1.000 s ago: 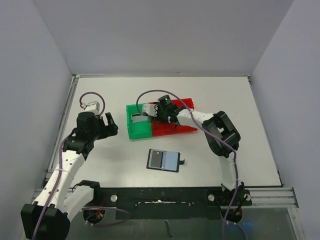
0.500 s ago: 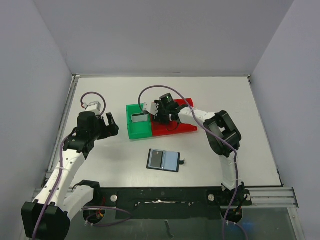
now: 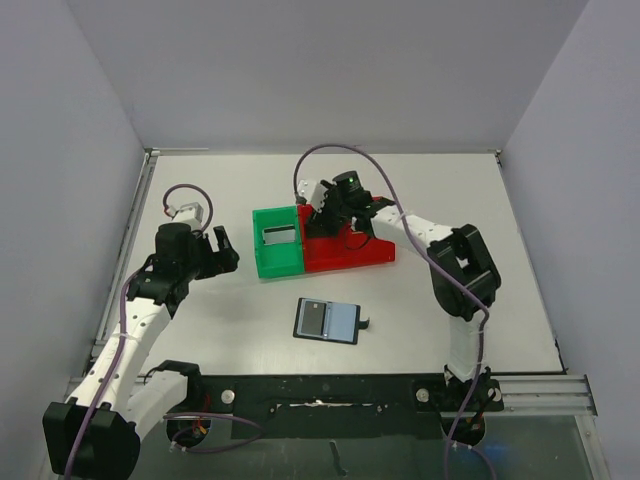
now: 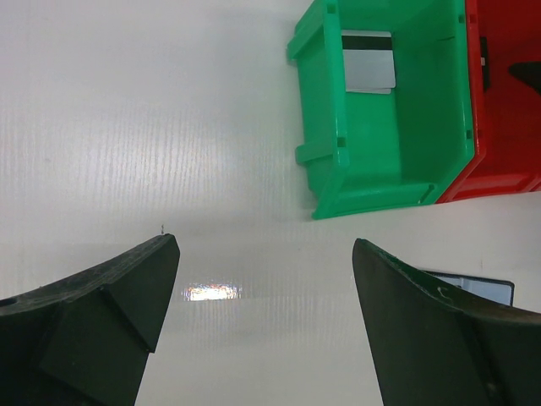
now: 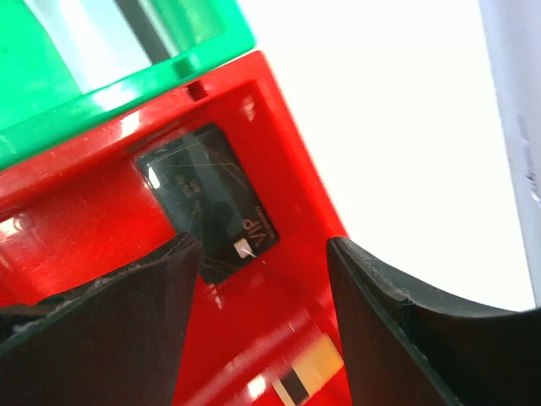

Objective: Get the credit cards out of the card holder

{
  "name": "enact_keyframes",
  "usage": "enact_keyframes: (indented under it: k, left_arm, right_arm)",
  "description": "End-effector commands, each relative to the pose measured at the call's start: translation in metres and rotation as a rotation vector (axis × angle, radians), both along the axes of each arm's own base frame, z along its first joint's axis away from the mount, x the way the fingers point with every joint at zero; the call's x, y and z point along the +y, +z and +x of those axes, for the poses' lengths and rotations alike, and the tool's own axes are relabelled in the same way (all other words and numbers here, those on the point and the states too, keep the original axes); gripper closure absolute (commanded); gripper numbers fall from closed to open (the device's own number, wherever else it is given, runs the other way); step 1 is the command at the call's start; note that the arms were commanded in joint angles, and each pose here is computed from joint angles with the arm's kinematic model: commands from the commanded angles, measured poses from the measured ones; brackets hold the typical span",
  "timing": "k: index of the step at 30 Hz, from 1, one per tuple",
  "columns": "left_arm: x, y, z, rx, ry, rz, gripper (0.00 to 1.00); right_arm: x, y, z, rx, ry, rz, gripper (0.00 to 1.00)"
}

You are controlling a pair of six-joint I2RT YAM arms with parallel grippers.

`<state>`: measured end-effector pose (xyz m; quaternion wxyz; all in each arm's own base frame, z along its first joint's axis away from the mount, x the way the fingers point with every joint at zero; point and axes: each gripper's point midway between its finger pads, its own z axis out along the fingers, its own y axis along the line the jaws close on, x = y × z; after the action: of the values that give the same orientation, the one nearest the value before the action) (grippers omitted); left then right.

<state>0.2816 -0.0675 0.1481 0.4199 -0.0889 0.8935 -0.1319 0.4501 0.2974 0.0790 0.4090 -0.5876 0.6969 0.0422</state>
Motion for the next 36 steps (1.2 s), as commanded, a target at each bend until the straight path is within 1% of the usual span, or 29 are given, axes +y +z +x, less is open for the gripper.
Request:
enact_keyframes:
  k: [1,3,6,7,9,11,12,13,14,15,18,19,22,23,25,27,28,31,33,36]
  left_arm:
    - [-0.003,0.019,0.012,-0.078,-0.025,-0.004,0.16]
    - [-0.003,0.018,0.012,-0.078,-0.027,-0.006,0.16]
    - [-0.004,0.018,0.013,-0.078,-0.031,-0.008,0.16]
    - [-0.004,0.018,0.012,-0.077,-0.033,-0.009,0.16]
    - [-0.004,0.018,0.013,-0.077,-0.032,-0.010,0.16]
    - [-0.005,0.018,0.013,-0.077,-0.035,-0.012,0.16]
    - [-0.004,0.018,0.013,-0.077,-0.035,-0.011,0.16]
    - [-0.004,0.017,0.013,-0.075,-0.034,-0.010,0.16]
    - [-0.004,0.018,0.013,-0.077,-0.033,-0.010,0.16]
    - [-0.004,0.017,0.013,-0.077,-0.031,-0.008,0.16]
    - [-0.003,0.017,0.013,-0.076,-0.030,-0.008,0.17]
    - [-0.004,0.016,0.013,-0.075,-0.032,-0.009,0.17]
    - [-0.005,0.015,0.013,-0.069,-0.038,-0.012,0.17]
    - [-0.005,0.014,0.014,-0.066,-0.038,-0.012,0.17]
    - [-0.005,0.013,0.014,-0.063,-0.038,-0.012,0.17]
    - [-0.005,0.013,0.014,-0.062,-0.039,-0.011,0.17]
    - [-0.005,0.013,0.014,-0.060,-0.039,-0.012,0.17]
    - [-0.006,0.012,0.014,-0.056,-0.044,-0.013,0.17]
    - [-0.006,0.011,0.014,-0.055,-0.046,-0.015,0.17]
    - [-0.006,0.010,0.016,-0.052,-0.047,-0.013,0.17]
  right_arm:
    - [0.002,0.123,0.002,-0.153,-0.097,0.322,0.37]
    - [-0.008,0.143,-0.008,-0.165,-0.170,0.410,0.37]
    - [-0.026,0.160,-0.028,-0.120,-0.320,0.548,0.36]
    - [-0.033,0.164,-0.034,-0.094,-0.384,0.606,0.32]
    - [-0.054,0.163,-0.046,-0.056,-0.513,0.688,0.21]
    - [-0.079,0.155,-0.057,-0.017,-0.663,0.777,0.12]
    - [-0.090,0.151,-0.063,0.010,-0.722,0.819,0.05]
    - [-0.101,0.145,-0.068,0.036,-0.794,0.852,0.02]
    - [-0.111,0.135,-0.075,0.099,-0.902,0.904,0.02]
    - [-0.119,0.129,-0.081,0.134,-0.963,0.905,0.02]
    - [-0.133,0.114,-0.102,0.227,-1.074,0.918,0.02]
    - [-0.132,0.108,-0.111,0.270,-1.081,0.933,0.02]
    - [-0.110,0.102,-0.137,0.414,-1.007,1.007,0.02]
    - [-0.101,0.098,-0.146,0.452,-0.999,1.021,0.01]
    - [-0.087,0.085,-0.166,0.482,-1.045,1.003,0.03]
    - [-0.077,0.072,-0.185,0.475,-1.139,0.955,0.04]
    - [-0.075,0.064,-0.194,0.470,-1.200,0.917,0.05]
    - [-0.064,0.045,-0.217,0.436,-1.299,0.799,0.13]
    - [-0.052,0.037,-0.229,0.408,-1.311,0.738,0.18]
    - [-0.038,0.019,-0.245,0.397,-1.326,0.631,0.18]
